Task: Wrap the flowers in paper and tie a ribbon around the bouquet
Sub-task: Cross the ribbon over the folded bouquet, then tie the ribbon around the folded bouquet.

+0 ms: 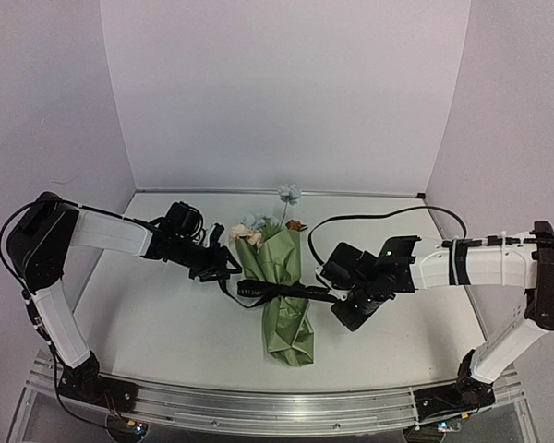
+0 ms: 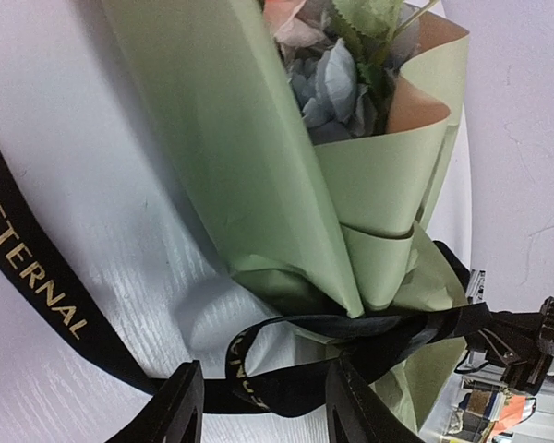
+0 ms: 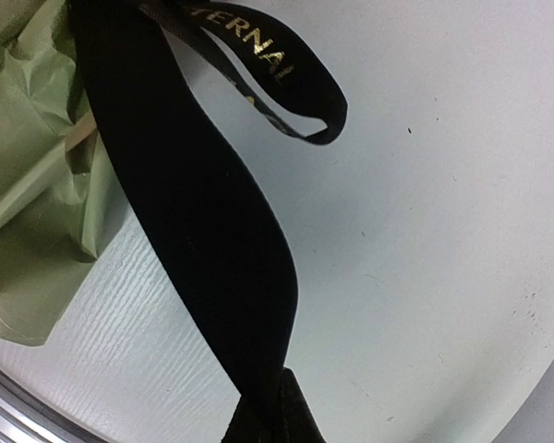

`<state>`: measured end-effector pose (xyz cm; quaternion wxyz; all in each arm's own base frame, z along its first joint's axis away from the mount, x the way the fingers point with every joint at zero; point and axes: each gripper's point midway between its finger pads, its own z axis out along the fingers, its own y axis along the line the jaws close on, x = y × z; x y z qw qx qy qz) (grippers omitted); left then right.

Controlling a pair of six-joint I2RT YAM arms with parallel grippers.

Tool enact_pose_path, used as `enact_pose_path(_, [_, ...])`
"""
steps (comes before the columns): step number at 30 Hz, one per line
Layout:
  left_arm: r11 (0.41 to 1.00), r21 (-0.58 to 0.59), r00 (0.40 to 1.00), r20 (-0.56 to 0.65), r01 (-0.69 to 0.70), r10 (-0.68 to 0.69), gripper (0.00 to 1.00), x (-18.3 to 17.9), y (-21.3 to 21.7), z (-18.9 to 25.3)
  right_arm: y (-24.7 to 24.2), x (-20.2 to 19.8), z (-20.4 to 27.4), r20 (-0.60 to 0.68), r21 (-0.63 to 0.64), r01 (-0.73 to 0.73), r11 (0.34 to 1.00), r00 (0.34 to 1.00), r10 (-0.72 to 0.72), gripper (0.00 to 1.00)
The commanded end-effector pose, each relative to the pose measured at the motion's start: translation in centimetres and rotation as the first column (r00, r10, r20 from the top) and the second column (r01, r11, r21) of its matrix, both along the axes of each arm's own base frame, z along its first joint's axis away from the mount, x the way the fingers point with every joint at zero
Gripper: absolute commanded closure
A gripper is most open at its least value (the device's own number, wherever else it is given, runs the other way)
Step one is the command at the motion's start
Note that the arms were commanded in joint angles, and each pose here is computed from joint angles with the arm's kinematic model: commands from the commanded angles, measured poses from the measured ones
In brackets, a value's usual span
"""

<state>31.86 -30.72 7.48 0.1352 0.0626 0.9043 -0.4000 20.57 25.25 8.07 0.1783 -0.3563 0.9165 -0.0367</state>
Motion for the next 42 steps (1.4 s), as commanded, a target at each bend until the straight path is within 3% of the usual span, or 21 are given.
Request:
enact_pose_path(1, [0.999, 0.025, 0.998, -0.043, -0.039, 0.040, 0.51, -0.7, 0.2, -0.3, -0.9, 0.1, 1.0, 0.043, 0.003, 0.021, 1.000, 0.999, -0.021, 1.00])
enact_pose_path(9, [0.998, -0.012, 0.995, -0.089, -0.053, 0.052, 0.46, -1.7, -1.0, 0.2, -1.2, -0.1, 0.8, 0.043, 0.004, 0.027, 1.000, 0.999, -0.027, 1.00])
enact_pose_path(17, [0.979, -0.019, 0.961, -0.198, -0.202, 0.194, 0.41, -2.5, -0.5, -0.6, -1.2, -0.2, 0.7, 0.040, 0.016, 0.031, 0.999, 0.999, -0.032, 1.00])
enact_pose_path(29, [0.924, -0.175, 0.919, -0.274, -0.339, 0.286, 0.38, -2.1, -2.5, 1.9, -1.3, -0.4, 0.6, 0.045, 0.042, 0.039, 0.998, 0.998, -0.041, 1.00])
enact_pose_path(42, [0.937, -0.114, 0.911, -0.299, -0.330, 0.285, 0.41, -3.3, -3.6, 0.0, -1.2, -0.4, 0.6, 0.046, 0.050, 0.036, 0.998, 0.998, -0.039, 1.00])
